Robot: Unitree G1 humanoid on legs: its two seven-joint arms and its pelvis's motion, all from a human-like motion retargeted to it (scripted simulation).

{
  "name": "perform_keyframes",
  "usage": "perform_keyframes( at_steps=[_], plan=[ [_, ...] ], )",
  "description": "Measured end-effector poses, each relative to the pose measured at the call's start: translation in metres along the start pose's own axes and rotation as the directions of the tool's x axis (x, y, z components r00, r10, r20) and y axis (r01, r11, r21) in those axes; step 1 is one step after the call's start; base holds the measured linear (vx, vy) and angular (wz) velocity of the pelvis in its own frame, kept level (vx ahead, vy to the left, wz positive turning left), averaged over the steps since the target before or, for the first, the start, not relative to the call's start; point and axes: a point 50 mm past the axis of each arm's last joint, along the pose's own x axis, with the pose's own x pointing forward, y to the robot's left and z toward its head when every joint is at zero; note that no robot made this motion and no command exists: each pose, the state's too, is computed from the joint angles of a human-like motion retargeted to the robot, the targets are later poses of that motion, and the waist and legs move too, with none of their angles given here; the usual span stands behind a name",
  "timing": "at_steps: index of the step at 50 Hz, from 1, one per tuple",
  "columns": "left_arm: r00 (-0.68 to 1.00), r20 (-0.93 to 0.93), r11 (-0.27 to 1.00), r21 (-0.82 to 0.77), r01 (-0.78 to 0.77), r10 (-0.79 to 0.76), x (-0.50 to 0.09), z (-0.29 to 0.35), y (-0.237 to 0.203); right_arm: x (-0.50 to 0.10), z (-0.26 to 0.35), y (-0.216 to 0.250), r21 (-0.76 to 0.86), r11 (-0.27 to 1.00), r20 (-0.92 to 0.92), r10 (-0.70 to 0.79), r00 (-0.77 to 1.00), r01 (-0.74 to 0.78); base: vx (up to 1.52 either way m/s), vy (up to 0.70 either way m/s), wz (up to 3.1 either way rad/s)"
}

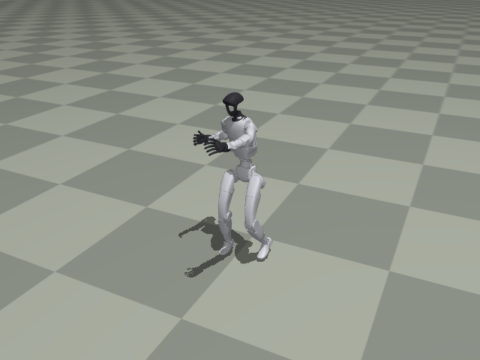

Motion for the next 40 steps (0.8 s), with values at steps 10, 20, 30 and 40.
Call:
perform_keyframes(
  at_steps=[10,20,30,40],
  plan=[
    [0.972,0.065,0.963,0.134,-0.234,0.227,0.008,0.013,0.077,-0.014,0.004,-0.001,0.001,0.999,-0.024,0.047,0.999,-0.047,0.32,0.26,-2.25],
    [0.955,-0.013,0.924,0.254,-0.285,0.298,0.014,0.014,0.1,-0.018,-0.007,-0.007,0.128,0.986,-0.044,-0.098,0.994,0.103,-0.02,0.37,-2.02],
    [0.981,-0.002,0.965,-0.18,-0.191,0.194,-0.034,-0.029,0.034,-0.007,0.012,-0.011,0.038,0.996,0.059,-0.082,0.995,0.08,0.05,0.1,-2.55],
    [0.958,0.258,0.884,-0.409,0.226,-0.126,-0.164,-0.011,-0.054,0.03,-0.004,-0.001,-0.012,0.994,0.134,-0.107,0.985,0.11,0.15,-0.3,-2.77]
  ],
)
